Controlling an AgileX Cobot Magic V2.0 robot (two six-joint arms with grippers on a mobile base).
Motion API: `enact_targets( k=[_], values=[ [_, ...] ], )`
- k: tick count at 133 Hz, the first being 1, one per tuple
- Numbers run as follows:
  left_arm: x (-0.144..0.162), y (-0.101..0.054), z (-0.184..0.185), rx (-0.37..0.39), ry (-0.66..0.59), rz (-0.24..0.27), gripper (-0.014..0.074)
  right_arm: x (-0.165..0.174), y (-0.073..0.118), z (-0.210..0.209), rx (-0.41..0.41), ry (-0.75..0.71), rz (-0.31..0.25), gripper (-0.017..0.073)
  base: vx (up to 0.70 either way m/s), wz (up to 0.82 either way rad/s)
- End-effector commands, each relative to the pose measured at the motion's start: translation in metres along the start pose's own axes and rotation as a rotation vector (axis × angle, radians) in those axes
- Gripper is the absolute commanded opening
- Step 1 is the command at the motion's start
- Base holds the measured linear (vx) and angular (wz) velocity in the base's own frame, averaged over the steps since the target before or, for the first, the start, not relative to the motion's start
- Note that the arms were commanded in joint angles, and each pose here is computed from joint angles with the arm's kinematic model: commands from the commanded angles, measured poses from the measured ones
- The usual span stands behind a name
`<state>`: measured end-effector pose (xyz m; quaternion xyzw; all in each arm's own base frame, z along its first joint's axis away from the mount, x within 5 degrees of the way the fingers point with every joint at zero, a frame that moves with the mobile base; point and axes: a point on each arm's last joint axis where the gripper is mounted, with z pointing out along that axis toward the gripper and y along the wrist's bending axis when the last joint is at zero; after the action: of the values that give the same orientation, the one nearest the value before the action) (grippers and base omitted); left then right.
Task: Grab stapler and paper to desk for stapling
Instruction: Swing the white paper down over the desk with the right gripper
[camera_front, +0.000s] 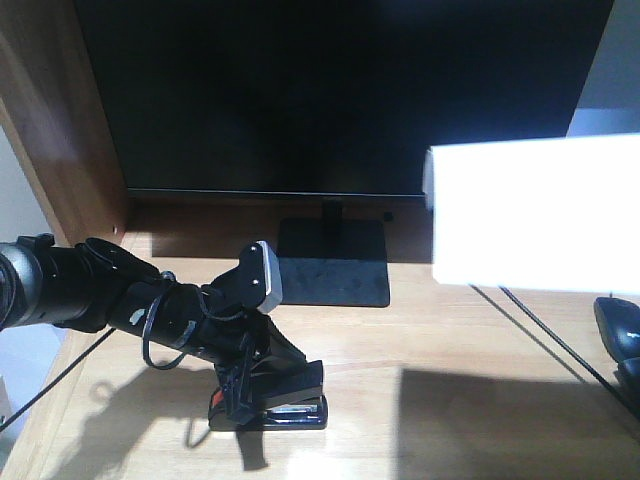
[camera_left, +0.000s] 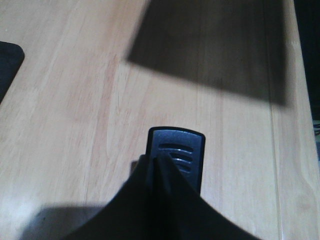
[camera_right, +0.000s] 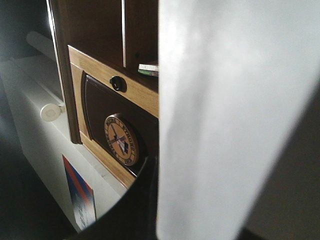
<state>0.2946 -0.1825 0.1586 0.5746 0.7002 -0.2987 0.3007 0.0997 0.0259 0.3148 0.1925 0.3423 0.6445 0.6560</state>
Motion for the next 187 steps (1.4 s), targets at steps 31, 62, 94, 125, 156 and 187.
enact_targets(
  k=[31,62,94,125,156,187],
  values=[
    [-0.021,-0.001,-0.011,-0.012,-0.080,0.013,-0.0006,0.015,-0.032,0.041,-0.012,0.083,0.072,-0.0003,0.00,0.00],
    [-0.021,-0.001,-0.011,-0.012,-0.080,0.013,-0.0006,0.025,-0.057,0.043,0.083,0.152,0.081,-0.0003,0.00,0.00],
    [-0.021,-0.001,-0.011,-0.012,-0.080,0.013,-0.0006,0.006,-0.072,0.037,0.165,0.258,0.093,-0.0003,0.00,0.00],
    [-0.021,-0.001,-0.011,-0.012,-0.080,0.013,-0.0006,-0.015,-0.081,0.036,0.321,0.521,0.045,-0.0003,0.00,0.00],
    [-0.021,-0.001,-0.011,-0.012,-0.080,0.013,-0.0006,-0.017,-0.099,0.037,0.446,0.749,0.052,-0.0003,0.00,0.00],
    [-0.021,-0.001,-0.011,-0.012,-0.080,0.013,-0.0006,-0.010,-0.114,0.021,0.546,0.923,0.086,-0.0003,0.00,0.00]
  ],
)
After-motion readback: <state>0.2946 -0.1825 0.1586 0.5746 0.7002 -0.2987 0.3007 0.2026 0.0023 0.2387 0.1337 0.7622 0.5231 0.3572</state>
